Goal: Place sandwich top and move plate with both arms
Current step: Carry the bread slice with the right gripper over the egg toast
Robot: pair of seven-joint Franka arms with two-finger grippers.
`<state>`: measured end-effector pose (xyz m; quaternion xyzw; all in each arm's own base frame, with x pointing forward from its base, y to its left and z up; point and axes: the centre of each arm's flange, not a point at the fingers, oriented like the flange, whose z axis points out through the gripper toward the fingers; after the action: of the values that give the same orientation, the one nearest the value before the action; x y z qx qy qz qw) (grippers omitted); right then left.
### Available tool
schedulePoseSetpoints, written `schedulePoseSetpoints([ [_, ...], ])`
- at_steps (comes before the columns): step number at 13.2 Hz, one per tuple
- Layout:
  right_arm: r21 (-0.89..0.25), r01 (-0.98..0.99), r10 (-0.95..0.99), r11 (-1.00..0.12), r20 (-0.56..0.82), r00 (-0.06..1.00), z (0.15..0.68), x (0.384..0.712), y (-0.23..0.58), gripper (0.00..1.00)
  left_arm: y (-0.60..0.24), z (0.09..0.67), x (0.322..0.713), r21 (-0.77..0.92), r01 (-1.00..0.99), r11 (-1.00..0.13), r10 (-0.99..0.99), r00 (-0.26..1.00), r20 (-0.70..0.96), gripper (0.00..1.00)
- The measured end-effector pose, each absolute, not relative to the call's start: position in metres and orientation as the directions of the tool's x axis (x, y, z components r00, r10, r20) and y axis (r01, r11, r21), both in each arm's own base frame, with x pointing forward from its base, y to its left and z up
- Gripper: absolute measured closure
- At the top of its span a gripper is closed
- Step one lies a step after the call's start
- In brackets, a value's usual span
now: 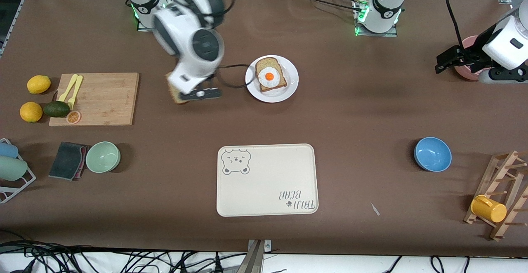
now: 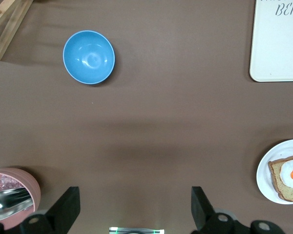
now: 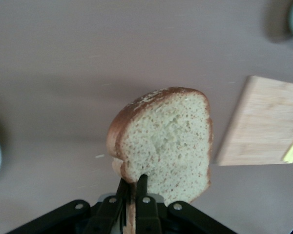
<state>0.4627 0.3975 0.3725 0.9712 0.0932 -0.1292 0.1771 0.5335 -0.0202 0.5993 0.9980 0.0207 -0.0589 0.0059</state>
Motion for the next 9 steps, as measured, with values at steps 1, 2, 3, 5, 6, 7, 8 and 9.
schedulePoseSetpoints([
  [1,0.330,0.221,0.127,-0.918,-0.283,0.951,0.369,0.445,0.440,0.92,-0.020,0.599,0.533,0.009,0.042,-0.999,0.041,0.992,-0.118,0.00],
  [2,0.337,0.216,0.119,-0.916,-0.286,0.951,0.364,0.429,0.478,0.92,-0.020,0.599,0.533,0.009,0.042,-0.999,0.040,0.992,-0.118,0.00],
  [3,0.341,0.220,0.119,-0.914,-0.294,0.948,0.361,0.418,0.506,0.92,-0.020,0.599,0.533,0.009,0.042,-0.999,0.040,0.992,-0.118,0.00],
  [5,0.348,0.216,0.109,-0.912,-0.301,0.947,0.351,0.404,0.541,0.92,-0.020,0.599,0.533,0.009,0.042,-0.999,0.041,0.992,-0.118,0.00],
  [6,0.351,0.196,0.090,-0.916,-0.297,0.951,0.342,0.398,0.552,0.92,-0.020,0.599,0.533,0.009,0.042,-0.999,0.041,0.992,-0.118,0.00],
  [7,0.348,0.178,0.072,-0.921,-0.298,0.952,0.334,0.389,0.563,0.92,-0.020,0.599,0.533,0.009,0.042,-0.999,0.041,0.992,-0.119,0.00],
  [8,0.330,0.159,0.056,-0.930,-0.299,0.952,0.328,0.381,0.574,0.92,-0.020,0.599,0.533,0.009,0.042,-0.999,0.041,0.992,-0.119,0.00],
  [9,0.304,0.127,0.033,-0.944,-0.298,0.954,0.326,0.375,0.584,0.92,-0.020,0.599,0.533,0.009,0.042,-0.999,0.041,0.992,-0.119,0.00],
])
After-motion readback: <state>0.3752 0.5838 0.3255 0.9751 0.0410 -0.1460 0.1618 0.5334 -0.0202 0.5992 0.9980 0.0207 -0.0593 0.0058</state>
